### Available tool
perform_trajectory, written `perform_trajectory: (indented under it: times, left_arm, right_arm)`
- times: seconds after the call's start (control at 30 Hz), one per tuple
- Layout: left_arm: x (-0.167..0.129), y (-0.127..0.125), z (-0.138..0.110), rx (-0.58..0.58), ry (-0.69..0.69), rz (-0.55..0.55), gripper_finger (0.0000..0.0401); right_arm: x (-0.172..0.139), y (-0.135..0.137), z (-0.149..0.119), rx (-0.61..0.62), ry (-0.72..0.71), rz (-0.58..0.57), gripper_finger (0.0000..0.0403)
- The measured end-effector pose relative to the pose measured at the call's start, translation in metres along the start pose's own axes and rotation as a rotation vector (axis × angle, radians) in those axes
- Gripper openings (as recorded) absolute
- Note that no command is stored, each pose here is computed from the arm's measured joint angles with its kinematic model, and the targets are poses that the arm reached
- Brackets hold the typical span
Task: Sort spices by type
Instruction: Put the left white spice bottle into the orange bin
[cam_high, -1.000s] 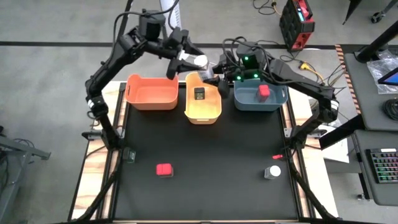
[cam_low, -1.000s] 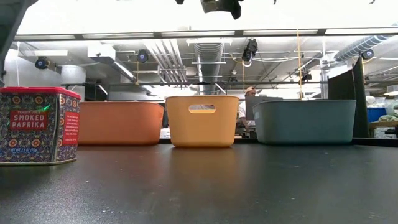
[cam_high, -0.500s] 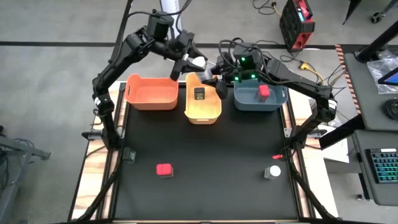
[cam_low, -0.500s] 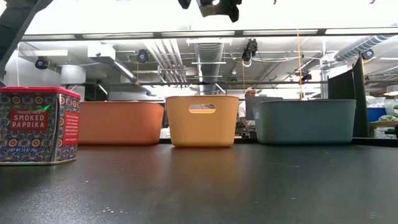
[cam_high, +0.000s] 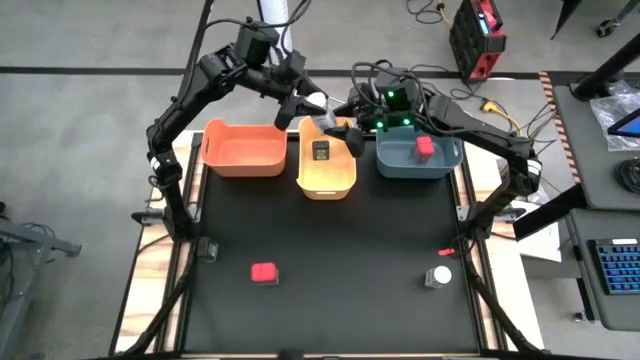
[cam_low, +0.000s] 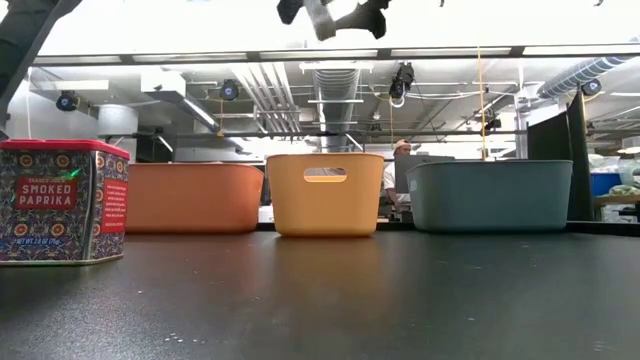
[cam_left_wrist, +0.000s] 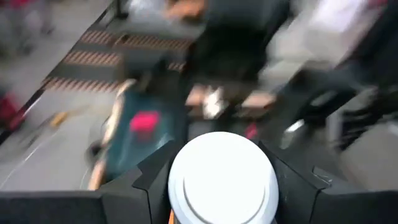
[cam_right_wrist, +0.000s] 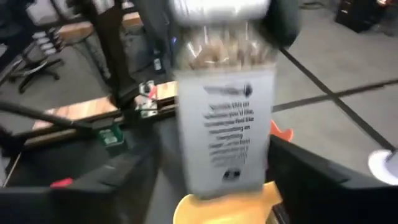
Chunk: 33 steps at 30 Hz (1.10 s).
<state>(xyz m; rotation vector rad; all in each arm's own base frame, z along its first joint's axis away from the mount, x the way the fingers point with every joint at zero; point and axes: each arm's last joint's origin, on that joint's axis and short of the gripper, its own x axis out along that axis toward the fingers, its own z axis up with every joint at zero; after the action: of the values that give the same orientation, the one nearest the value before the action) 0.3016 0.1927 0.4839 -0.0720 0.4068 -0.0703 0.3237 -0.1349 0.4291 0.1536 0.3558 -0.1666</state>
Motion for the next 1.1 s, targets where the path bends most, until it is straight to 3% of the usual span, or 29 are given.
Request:
perform_trajectory:
  times: [0.1, 0.2, 0.4, 0.57, 0.7, 0.77, 0.9, 1.03, 1.1]
  left_arm:
    - [-0.006, 0.003, -0.009, -0.026, 0.104, 0.125, 0.0183]
    - [-0.017, 0.004, -0.012, -0.044, 0.135, 0.223, 0.0183]
    - [-0.034, 0.004, -0.019, -0.113, 0.157, 0.327, 0.0183]
    - [-0.043, -0.005, -0.042, -0.184, 0.176, 0.438, 0.0183]
    - [-0.042, -0.012, -0.081, -0.254, 0.046, 0.570, 0.0183]
    - [-0.044, -0.016, -0.108, -0.308, 0.000, 0.747, 0.0183]
    - [-0.044, -0.021, -0.176, -0.378, 0.067, 1.147, 0.0183]
    - [-0.037, -0.019, -0.207, -0.451, -0.085, 1.233, 0.0183]
    - [-0.032, -0.013, -0.226, -0.542, -0.081, 1.262, 0.0183]
  right_arm:
    - [-0.001, 0.000, 0.000, 0.026, 0.001, -0.019, 0.0335]
    - [-0.001, 0.000, -0.001, 0.041, 0.009, -0.020, 0.0352]
    - [-0.001, 0.000, -0.008, 0.060, 0.086, -0.024, 0.0338]
    - [-0.002, 0.000, -0.012, 0.064, 0.126, -0.024, 0.0313]
    - [-0.002, 0.000, -0.013, 0.055, 0.134, -0.023, 0.0296]
    - [-0.002, 0.000, -0.013, 0.043, 0.134, -0.022, 0.0289]
    - [-0.002, 0.000, -0.013, 0.028, 0.133, -0.021, 0.0278]
    - [-0.002, 0.000, -0.011, 0.013, 0.119, -0.020, 0.0270]
    - [-0.001, 0.000, -0.010, 0.010, 0.108, -0.019, 0.0267]
